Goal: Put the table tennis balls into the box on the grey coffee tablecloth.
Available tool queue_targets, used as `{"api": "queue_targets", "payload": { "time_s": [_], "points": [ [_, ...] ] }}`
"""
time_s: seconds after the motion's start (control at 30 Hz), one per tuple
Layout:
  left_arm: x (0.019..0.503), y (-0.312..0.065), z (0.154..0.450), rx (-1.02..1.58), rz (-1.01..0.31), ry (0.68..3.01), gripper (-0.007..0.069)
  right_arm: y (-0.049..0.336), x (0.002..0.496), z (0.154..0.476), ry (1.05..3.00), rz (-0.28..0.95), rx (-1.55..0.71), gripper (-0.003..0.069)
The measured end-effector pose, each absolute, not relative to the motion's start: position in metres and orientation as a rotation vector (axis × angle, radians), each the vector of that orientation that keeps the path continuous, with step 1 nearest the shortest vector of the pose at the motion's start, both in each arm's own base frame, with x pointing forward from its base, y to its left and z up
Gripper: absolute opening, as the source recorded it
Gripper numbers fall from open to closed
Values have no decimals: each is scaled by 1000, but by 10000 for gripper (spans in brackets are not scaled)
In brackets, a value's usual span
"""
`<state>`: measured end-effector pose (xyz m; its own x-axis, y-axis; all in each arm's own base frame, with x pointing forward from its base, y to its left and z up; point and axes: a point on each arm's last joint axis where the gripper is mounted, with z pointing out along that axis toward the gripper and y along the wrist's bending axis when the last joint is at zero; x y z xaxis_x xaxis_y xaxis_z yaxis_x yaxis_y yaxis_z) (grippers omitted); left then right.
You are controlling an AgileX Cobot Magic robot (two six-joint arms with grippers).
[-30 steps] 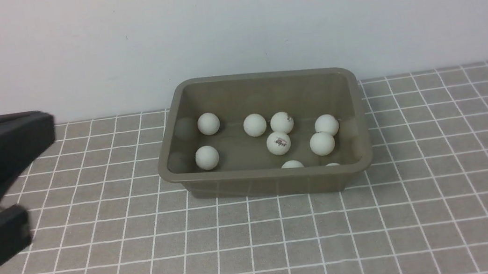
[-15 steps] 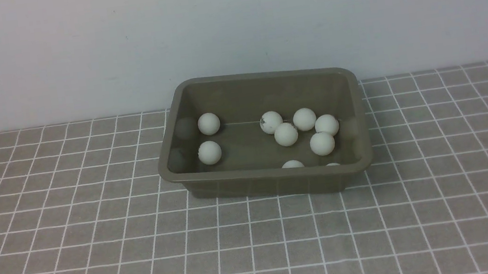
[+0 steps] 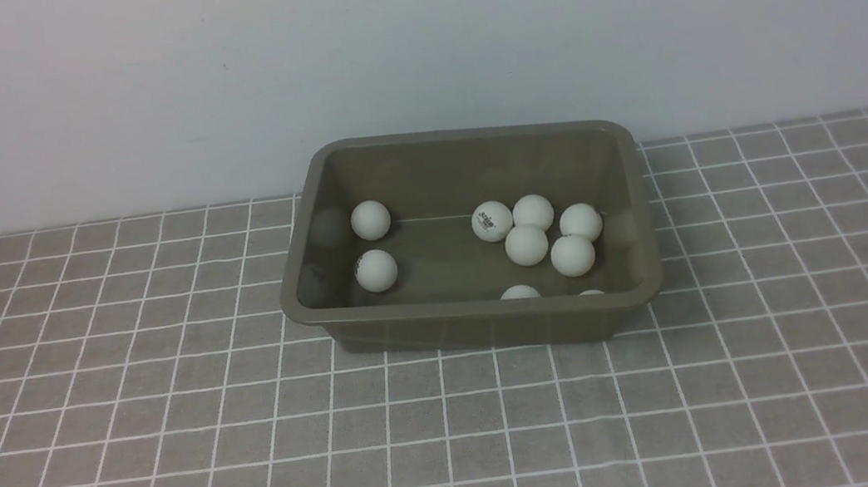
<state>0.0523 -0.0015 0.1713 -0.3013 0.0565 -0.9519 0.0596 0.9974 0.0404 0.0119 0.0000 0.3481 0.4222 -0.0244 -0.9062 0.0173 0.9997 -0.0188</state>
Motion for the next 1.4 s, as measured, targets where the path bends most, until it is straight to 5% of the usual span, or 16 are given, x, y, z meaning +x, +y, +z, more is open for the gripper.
{"api": "queue_targets", "payload": {
  "time_s": [1.03,1.13,1.4],
  "points": [
    [52,-2,171,43,-33,1880,-5,0,13,344,1165,-30,-9,-13],
    [52,-2,171,43,-33,1880,-5,0,19,326,1251,-45,-10,-13],
    [52,-2,171,42,-34,1880,-5,-3,55,197,1729,-77,-12,-14]
  ]
}}
